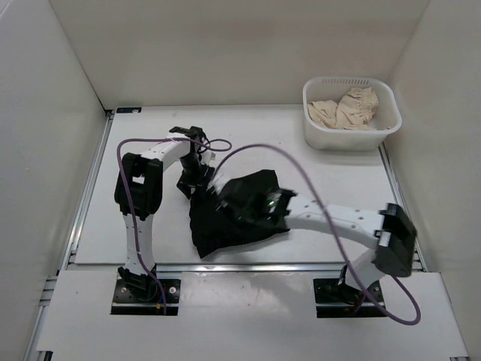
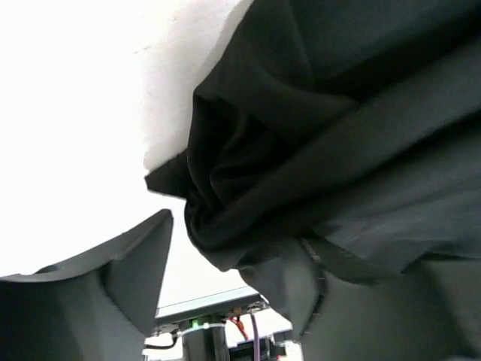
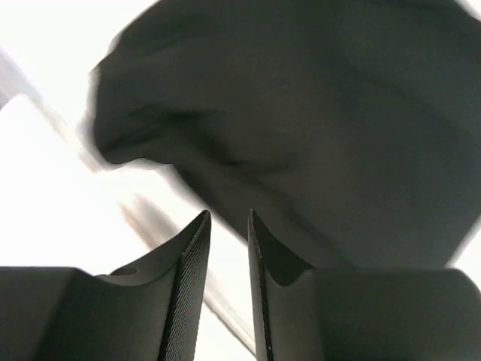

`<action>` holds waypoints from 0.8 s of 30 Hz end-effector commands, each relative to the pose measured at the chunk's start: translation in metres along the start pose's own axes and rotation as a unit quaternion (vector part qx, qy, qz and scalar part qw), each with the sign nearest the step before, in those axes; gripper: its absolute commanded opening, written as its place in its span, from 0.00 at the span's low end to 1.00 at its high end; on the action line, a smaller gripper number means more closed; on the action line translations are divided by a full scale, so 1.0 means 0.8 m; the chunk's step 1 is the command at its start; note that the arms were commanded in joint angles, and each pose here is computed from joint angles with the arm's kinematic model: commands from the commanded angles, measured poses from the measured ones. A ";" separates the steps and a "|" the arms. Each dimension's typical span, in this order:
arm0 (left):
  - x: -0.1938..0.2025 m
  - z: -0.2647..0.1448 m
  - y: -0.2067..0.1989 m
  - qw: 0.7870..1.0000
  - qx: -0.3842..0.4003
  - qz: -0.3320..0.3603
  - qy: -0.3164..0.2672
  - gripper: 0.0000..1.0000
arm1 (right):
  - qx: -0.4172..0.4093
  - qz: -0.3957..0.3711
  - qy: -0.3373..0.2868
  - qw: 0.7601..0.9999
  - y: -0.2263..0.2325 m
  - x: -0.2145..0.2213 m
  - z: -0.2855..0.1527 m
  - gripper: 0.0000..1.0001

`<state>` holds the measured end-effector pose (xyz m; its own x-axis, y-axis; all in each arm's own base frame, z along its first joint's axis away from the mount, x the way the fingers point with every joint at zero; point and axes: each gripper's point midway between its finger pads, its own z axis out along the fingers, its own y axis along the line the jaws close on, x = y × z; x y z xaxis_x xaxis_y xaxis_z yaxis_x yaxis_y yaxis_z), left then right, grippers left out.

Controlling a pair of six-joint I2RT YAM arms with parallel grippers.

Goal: Fold and stack the trousers
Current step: Fold the trousers

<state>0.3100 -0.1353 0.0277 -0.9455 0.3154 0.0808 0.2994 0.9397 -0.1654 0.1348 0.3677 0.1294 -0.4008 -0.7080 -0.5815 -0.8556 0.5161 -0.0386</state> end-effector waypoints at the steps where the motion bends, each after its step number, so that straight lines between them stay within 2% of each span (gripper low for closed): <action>1: -0.021 -0.076 -0.014 0.995 0.001 0.019 -0.098 0.71 | 0.079 0.176 -0.040 0.980 -0.100 0.004 -0.027 0.32; 2: -0.021 -0.087 -0.016 0.994 0.001 0.021 -0.111 0.79 | 0.085 0.228 -0.023 0.970 -0.128 0.032 -0.015 0.32; 3: -0.020 -0.098 -0.018 0.992 0.001 0.023 -0.124 0.83 | 0.076 0.259 -0.030 0.963 -0.137 0.038 -0.017 0.33; 4: -0.016 -0.117 -0.023 0.989 0.006 0.028 -0.145 0.83 | 0.067 0.294 -0.031 0.953 -0.142 0.046 -0.014 0.42; 5: -0.008 -0.120 -0.025 0.989 0.010 0.029 -0.146 0.84 | 0.066 0.324 -0.043 0.943 -0.159 0.049 -0.012 0.45; 7: 0.006 -0.121 -0.031 0.989 0.015 0.034 -0.145 0.84 | 0.062 0.360 -0.025 0.931 -0.160 0.081 -0.006 0.45; 10: 0.034 -0.073 -0.028 0.996 0.004 0.035 -0.088 0.80 | 0.062 0.400 -0.012 0.914 -0.164 0.116 0.001 0.45; 12: 0.040 -0.042 -0.017 0.997 -0.009 0.030 -0.067 0.77 | 0.053 0.418 -0.020 0.907 -0.164 0.124 0.004 0.45; 14: 0.044 -0.012 0.000 0.998 -0.035 0.026 -0.047 0.71 | 0.051 0.436 0.000 0.899 -0.155 0.147 0.012 0.44; 20: -0.007 0.021 0.027 0.994 -0.086 0.025 -0.069 0.66 | 0.045 0.492 0.020 0.869 -0.137 0.193 0.029 0.41; 24: -0.046 0.013 0.033 0.989 -0.105 0.025 -0.100 0.64 | 0.041 0.505 -0.003 0.862 -0.133 0.194 0.019 0.41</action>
<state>0.3003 -0.1204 0.0120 -0.9357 0.3507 0.0371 0.3496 0.9363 -0.0324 0.1722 0.2060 0.0261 -0.9288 0.0560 -0.3662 -0.0919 0.9228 0.3742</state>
